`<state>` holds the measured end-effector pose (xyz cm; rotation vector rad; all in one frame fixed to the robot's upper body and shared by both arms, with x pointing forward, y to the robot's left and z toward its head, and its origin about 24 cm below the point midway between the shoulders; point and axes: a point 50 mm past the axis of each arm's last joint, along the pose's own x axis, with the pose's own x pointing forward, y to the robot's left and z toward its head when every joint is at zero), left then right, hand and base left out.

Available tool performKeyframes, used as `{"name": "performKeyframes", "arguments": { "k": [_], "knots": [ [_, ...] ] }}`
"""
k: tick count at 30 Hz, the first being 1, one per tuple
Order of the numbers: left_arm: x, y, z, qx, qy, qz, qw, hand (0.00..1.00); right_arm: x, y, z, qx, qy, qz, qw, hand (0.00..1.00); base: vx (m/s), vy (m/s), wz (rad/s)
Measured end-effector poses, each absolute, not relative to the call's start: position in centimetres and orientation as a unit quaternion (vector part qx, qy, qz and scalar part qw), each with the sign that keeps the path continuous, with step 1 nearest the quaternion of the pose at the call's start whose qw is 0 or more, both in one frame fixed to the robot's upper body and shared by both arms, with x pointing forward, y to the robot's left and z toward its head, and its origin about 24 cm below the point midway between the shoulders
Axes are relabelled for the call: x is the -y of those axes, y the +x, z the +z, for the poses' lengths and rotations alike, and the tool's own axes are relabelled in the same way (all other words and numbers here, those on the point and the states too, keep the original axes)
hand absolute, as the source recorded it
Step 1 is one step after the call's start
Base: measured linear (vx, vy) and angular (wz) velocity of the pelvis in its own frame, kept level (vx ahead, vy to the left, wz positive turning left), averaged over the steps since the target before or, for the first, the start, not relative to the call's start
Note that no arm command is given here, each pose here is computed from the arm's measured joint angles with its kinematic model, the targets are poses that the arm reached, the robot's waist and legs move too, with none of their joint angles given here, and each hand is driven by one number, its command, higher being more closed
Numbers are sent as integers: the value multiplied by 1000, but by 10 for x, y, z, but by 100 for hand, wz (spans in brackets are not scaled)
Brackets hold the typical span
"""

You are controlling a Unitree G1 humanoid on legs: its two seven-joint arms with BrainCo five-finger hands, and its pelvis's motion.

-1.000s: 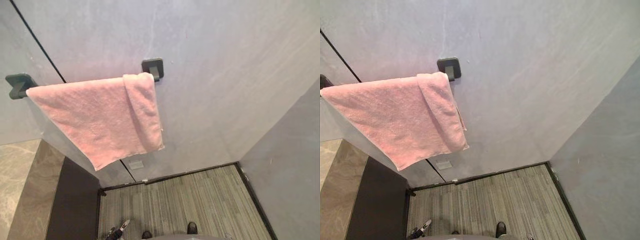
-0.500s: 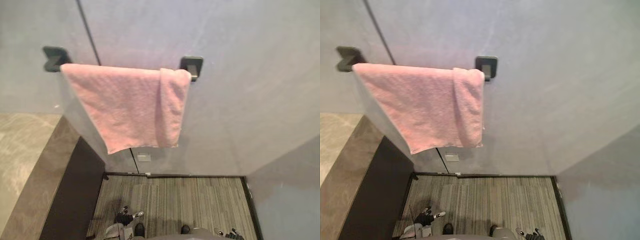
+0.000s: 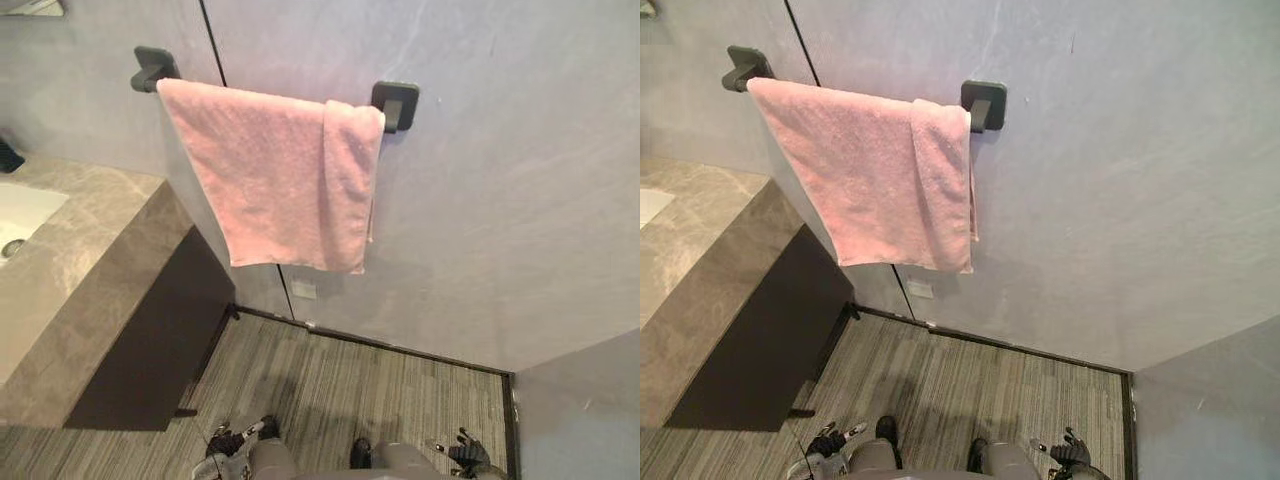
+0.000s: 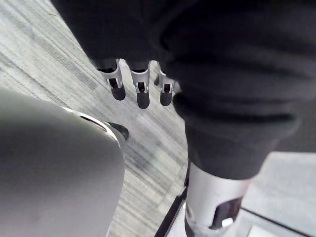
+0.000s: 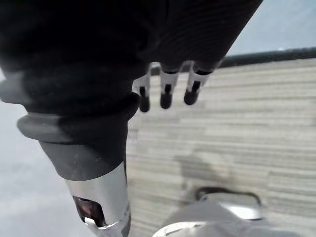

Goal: Organize washtable

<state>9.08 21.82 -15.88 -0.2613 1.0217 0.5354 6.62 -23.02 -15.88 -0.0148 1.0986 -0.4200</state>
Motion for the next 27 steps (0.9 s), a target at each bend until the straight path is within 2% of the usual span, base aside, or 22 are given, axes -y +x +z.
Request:
{"name": "performKeyframes", "arguments": {
  "k": [3,7,16,27],
  "knots": [
    [-219,86,-160,-479,-150,282,817,0,238,35,-162,-547,7,-237,803,0,-39,70,106],
    [-234,84,-156,-465,-145,304,819,0,220,26,-167,-564,36,-237,790,0,-94,38,137],
    [-194,111,-156,-475,-96,177,857,0,223,50,-161,-518,53,-259,813,0,-158,201,133],
    [-190,97,-163,-521,-25,108,846,0,221,56,-160,-514,42,-252,819,0,-108,53,38]
  ]
}}
